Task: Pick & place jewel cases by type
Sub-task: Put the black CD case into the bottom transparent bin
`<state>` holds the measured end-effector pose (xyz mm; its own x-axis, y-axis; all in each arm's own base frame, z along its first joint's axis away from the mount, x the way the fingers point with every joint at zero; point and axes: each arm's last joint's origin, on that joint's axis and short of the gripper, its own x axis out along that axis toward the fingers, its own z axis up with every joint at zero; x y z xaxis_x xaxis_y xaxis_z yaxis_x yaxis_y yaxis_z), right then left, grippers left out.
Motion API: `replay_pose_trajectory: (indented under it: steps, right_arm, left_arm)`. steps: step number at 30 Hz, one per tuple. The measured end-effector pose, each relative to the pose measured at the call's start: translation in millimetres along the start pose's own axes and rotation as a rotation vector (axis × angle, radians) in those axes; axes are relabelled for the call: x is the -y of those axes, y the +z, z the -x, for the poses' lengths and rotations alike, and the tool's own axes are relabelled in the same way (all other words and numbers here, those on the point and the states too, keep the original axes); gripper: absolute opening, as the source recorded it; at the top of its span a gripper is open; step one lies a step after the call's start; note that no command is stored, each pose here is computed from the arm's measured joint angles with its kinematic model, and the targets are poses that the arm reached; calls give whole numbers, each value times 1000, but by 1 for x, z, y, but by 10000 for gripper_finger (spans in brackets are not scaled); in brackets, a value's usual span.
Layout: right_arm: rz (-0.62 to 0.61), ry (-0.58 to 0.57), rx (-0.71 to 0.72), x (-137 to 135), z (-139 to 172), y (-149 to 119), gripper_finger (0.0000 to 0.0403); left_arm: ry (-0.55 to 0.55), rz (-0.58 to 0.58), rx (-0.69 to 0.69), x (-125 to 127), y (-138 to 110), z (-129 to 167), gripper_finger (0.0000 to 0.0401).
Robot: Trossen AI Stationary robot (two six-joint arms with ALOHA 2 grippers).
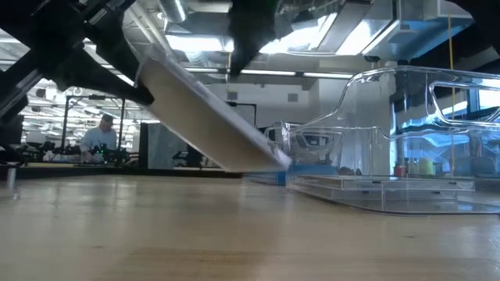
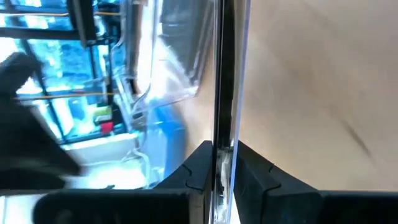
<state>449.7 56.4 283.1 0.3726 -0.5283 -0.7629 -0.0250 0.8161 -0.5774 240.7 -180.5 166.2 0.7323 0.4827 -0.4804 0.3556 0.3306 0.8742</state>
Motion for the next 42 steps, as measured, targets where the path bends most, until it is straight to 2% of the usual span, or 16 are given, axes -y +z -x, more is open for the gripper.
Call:
replay_pose_trajectory:
  steps: [3,9,12,16,18,21,23,27,30,37,42]
  right_arm:
    - [-87,-77,8,28,43,-4,139]
    - [-299,-67,152,66,121,-33,139]
    - [-377,-68,176,76,146,-52,139]
    - [-433,-86,214,89,166,-70,139]
    - [-451,-86,218,91,169,-75,139]
    - [-443,-89,202,92,167,-77,139]
    - [-429,-92,182,90,164,-78,139]
    - [-370,-106,134,86,151,-79,139]
    - [-334,-158,96,84,141,-81,139]
    - [-294,-243,38,85,124,-84,139]
    - [-297,-245,35,86,123,-84,139]
  left_arm:
    - [48,-5,-18,-1,0,1,34]
    - [171,-67,-64,-1,-1,8,38]
    - [228,-92,-98,-6,0,4,38]
    - [228,-68,-131,-18,-2,-12,33]
    - [252,-63,-166,-24,-4,-19,33]
    - [346,-144,-275,-33,-9,-21,36]
    - [350,-117,-264,-42,-9,-19,36]
    - [269,48,-107,-60,-5,-20,34]
    - [230,111,7,-74,-2,-28,36]
    - [167,157,230,-95,-3,-71,35]
    - [94,53,304,-91,-10,-101,41]
